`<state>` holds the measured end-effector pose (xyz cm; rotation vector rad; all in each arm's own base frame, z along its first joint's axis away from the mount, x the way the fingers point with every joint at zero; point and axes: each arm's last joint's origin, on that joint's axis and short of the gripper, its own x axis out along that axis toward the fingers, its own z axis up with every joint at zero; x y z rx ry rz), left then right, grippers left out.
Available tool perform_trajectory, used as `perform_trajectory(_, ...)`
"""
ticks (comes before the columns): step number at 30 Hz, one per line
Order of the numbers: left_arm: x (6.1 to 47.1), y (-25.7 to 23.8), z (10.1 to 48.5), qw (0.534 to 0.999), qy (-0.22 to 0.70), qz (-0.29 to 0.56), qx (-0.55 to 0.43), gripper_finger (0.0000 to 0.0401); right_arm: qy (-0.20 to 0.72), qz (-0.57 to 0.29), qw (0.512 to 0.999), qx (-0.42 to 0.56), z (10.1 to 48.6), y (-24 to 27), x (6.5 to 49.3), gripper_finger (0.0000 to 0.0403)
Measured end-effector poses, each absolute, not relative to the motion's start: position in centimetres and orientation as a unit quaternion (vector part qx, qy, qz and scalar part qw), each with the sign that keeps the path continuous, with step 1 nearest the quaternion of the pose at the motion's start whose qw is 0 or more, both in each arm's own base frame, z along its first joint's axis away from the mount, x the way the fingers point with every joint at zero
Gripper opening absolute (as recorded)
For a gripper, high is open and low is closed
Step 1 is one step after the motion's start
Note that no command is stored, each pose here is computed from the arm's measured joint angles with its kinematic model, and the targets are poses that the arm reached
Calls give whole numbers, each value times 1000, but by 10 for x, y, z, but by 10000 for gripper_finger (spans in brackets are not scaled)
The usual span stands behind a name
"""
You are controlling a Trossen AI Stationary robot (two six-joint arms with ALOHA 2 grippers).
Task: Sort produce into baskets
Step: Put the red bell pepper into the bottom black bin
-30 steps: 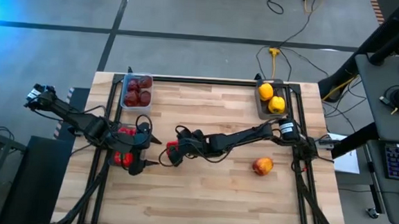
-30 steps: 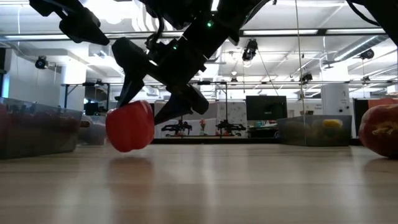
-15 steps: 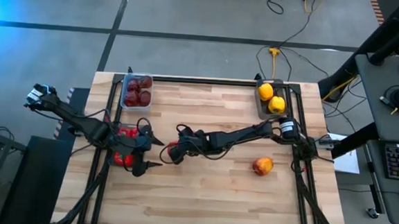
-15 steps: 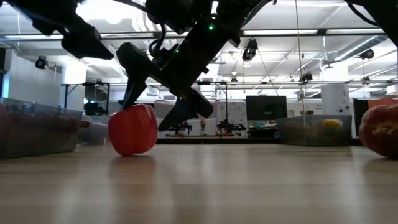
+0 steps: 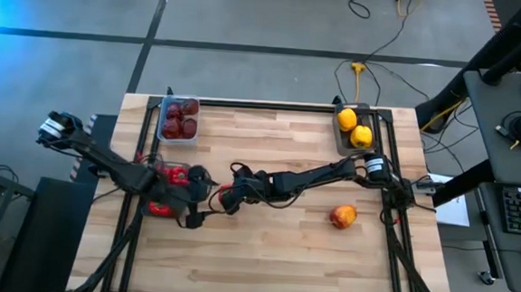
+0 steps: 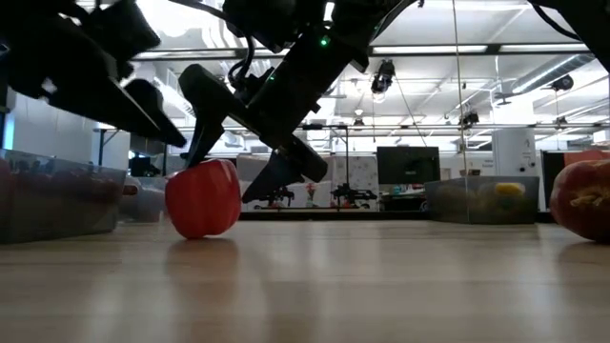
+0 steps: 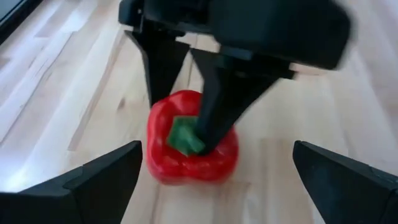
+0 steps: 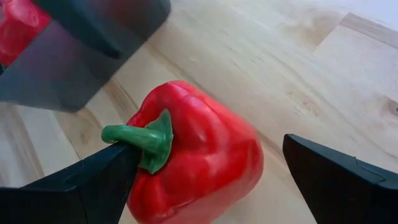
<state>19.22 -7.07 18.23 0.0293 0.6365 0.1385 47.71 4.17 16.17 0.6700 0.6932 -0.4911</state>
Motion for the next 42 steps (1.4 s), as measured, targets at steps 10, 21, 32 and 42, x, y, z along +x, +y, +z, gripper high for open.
perform_trajectory(10, 220, -62, 158, 936, 317, 147, 39, 400, 333, -232, 855, 323, 161, 42, 477, 383)
perform_trajectory(21, 238, -67, 133, 927, 341, 148, 49, 396, 345, -233, 852, 319, 156, 44, 475, 383)
perform_trajectory(32, 247, -69, 129, 924, 345, 165, 28, 324, 362, -226, 848, 316, 157, 44, 473, 383)
perform_trajectory(42, 222, -61, 153, 907, 385, 163, 49, 326, 433, -165, 846, 263, 231, 55, 462, 383)
